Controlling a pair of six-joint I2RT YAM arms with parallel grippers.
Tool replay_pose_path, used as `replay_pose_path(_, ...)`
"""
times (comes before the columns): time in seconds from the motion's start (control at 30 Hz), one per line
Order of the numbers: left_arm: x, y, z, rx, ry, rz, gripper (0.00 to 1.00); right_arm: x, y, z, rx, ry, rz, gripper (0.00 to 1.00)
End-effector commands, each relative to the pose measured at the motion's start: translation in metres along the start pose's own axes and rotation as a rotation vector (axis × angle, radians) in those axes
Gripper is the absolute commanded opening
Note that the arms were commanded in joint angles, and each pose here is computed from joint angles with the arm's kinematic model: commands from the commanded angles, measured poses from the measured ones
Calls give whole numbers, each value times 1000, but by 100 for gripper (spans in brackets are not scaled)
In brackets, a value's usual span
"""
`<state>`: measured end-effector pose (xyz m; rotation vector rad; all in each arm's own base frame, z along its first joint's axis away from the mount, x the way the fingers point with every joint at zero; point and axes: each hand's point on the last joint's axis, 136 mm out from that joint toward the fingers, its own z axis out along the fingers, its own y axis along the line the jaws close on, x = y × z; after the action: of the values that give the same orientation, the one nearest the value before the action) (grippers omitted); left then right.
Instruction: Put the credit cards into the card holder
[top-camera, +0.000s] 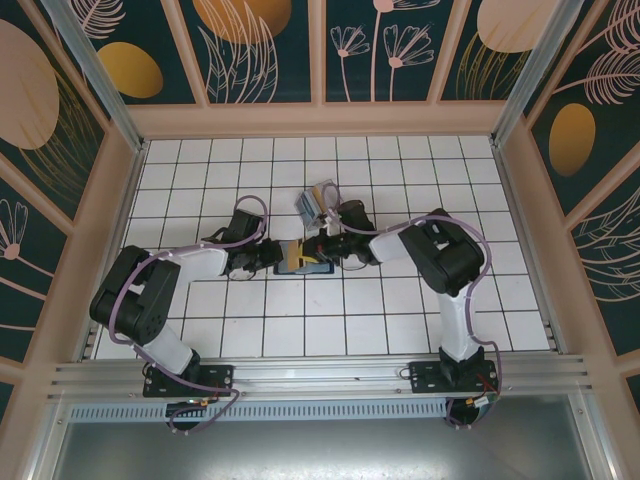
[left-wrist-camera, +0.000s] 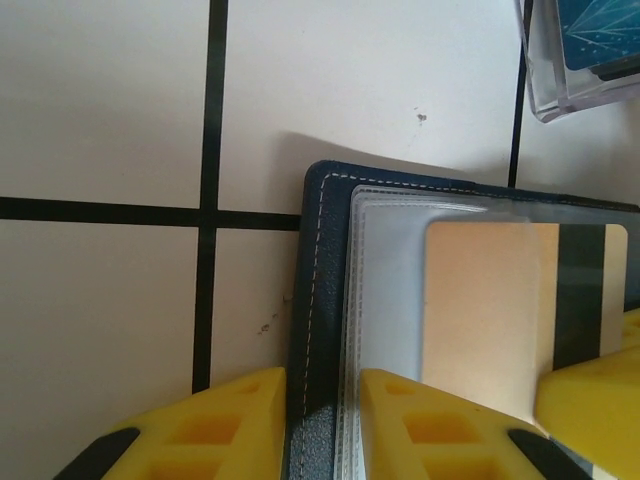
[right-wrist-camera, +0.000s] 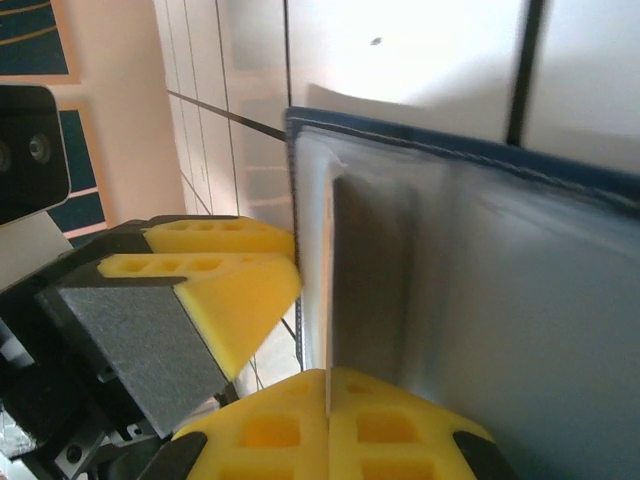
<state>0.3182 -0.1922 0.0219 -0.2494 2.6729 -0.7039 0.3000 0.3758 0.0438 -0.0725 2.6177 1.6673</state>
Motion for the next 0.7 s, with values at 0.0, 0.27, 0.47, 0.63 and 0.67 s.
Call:
replay_pose_path(0.0,-5,-12,3,37,2,-2,26,-6,15,13,9,-33,-45,2)
replay_pose_path(0.27,-8,-9,-2,12,-22,4,26,-9,-5,1,203,-127,-100,18)
replay_pose_path(0.47,-10,-9,-1,7,-28,3,26,-9,-9,-13,267,-147,-127,25)
replay_pose_path(0.63,-9,-5,1,-3,-29,-8,25,-12,-11,-21,339,-189,-141,28)
replay_pose_path(0.67,-8,-5,1,-3,-27,-9,25,-12,-11,-21,348,-193,-146,26)
